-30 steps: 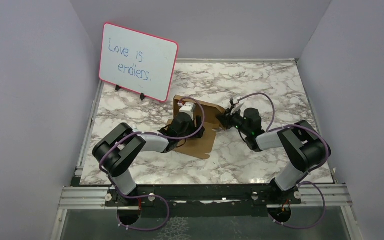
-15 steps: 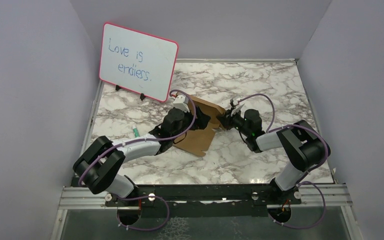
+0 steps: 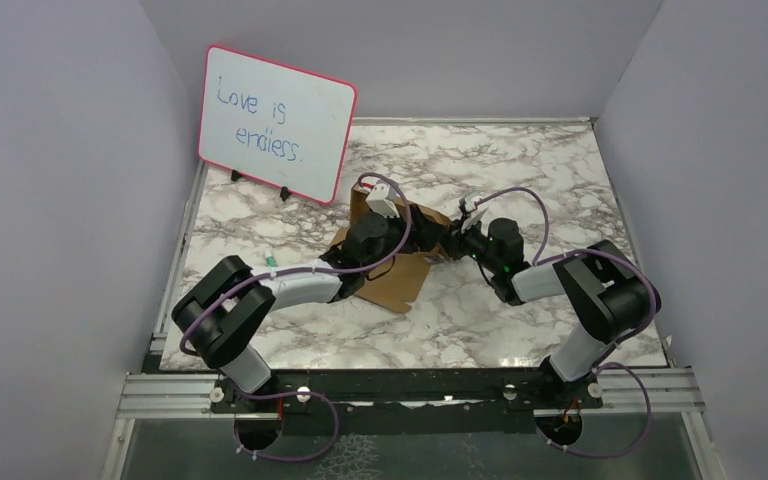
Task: Fold the paper box
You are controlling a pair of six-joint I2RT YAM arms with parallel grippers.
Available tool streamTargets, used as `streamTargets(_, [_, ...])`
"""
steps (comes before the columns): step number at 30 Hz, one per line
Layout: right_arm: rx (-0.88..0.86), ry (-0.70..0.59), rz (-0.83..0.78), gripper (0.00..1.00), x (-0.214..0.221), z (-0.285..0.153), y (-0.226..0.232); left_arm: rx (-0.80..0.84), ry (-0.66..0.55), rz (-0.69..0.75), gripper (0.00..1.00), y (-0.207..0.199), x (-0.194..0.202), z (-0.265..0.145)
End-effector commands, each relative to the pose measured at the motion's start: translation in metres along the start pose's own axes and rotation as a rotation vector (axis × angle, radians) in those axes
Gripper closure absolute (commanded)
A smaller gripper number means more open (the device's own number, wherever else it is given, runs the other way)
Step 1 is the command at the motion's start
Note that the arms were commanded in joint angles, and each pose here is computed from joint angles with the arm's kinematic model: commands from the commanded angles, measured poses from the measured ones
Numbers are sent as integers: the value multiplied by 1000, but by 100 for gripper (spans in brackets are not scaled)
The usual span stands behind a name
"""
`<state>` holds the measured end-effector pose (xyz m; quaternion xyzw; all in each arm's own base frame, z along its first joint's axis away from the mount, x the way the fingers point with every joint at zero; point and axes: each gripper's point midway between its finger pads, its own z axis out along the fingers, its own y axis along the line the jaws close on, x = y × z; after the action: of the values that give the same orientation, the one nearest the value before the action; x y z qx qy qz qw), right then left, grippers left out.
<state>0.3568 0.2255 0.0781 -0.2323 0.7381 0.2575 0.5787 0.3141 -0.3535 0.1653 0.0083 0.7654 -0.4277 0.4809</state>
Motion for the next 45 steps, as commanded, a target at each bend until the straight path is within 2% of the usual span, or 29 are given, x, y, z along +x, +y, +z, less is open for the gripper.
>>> streamTargets(1, [-18, 4, -32, 83, 1, -1, 5, -35, -52, 6, 18, 6, -8, 20])
streamTargets(5, [-23, 8, -42, 83, 1, -2, 7, -72, -61, 60, 25, 16, -6, 30])
streamTargets(13, [-53, 17, -31, 83, -1, -2, 14, -185, -97, 219, 45, 45, -9, 32])
streamTargets(18, [-53, 24, -8, 83, 2, -4, 16, -243, -100, 304, 48, 61, -8, 28])
streamTargets(25, [-14, 22, -13, 84, -4, -4, 18, -258, -86, 364, 47, 68, -4, 25])
streamTargets(34, [87, 28, -26, 85, -6, 0, 15, -171, -36, 404, 36, 55, 9, 8])
streamTargets(45, [82, 39, -49, 85, -4, 5, 22, -166, 56, 524, 22, 76, 42, -31])
